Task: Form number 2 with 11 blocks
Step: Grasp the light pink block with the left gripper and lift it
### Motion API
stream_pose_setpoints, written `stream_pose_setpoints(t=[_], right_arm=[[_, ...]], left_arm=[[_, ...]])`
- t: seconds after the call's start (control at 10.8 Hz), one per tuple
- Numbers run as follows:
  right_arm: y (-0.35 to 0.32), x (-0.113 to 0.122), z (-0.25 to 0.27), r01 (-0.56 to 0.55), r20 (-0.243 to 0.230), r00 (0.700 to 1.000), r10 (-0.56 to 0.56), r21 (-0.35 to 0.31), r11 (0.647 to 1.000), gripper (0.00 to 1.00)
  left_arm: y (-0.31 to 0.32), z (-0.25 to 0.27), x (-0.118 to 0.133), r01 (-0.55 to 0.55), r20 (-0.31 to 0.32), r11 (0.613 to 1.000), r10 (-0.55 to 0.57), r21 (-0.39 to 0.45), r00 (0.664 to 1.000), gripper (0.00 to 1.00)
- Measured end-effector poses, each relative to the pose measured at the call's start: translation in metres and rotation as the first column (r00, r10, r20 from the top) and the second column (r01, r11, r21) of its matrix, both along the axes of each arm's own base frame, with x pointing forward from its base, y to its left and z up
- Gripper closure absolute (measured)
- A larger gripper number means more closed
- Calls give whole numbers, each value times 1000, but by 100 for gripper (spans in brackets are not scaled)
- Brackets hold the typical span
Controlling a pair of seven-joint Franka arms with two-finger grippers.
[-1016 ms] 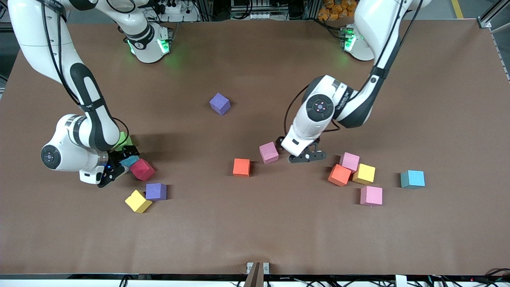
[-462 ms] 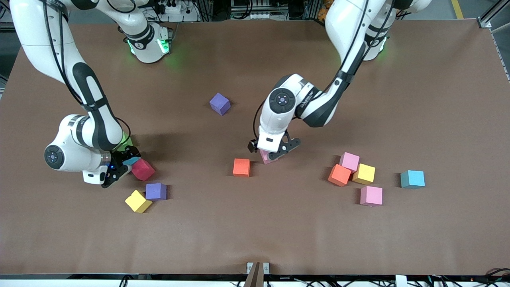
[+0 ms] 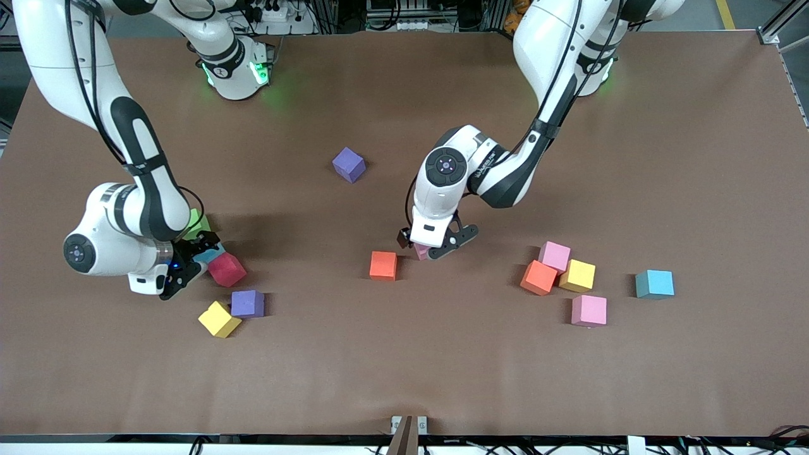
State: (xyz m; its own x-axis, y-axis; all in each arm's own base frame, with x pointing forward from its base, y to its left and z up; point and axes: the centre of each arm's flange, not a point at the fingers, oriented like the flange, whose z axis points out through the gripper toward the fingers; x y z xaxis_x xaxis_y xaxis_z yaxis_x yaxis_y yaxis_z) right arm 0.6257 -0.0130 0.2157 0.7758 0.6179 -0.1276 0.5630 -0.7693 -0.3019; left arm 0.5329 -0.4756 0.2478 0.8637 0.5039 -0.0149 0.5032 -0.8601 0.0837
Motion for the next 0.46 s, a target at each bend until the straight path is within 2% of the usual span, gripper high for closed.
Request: stream_pose_setpoints(t=[0.18,0.46], right_arm=[[10,8,29,29,-23,999,-29,0,1000,44],[46,5,64,95,-48,994,-96,-29,995,44]], left_arm=[[0,-8,-1,21,-3,1000,-21,7,1000,0],[0,-19,0,32,0,999,-32,8,999,0]])
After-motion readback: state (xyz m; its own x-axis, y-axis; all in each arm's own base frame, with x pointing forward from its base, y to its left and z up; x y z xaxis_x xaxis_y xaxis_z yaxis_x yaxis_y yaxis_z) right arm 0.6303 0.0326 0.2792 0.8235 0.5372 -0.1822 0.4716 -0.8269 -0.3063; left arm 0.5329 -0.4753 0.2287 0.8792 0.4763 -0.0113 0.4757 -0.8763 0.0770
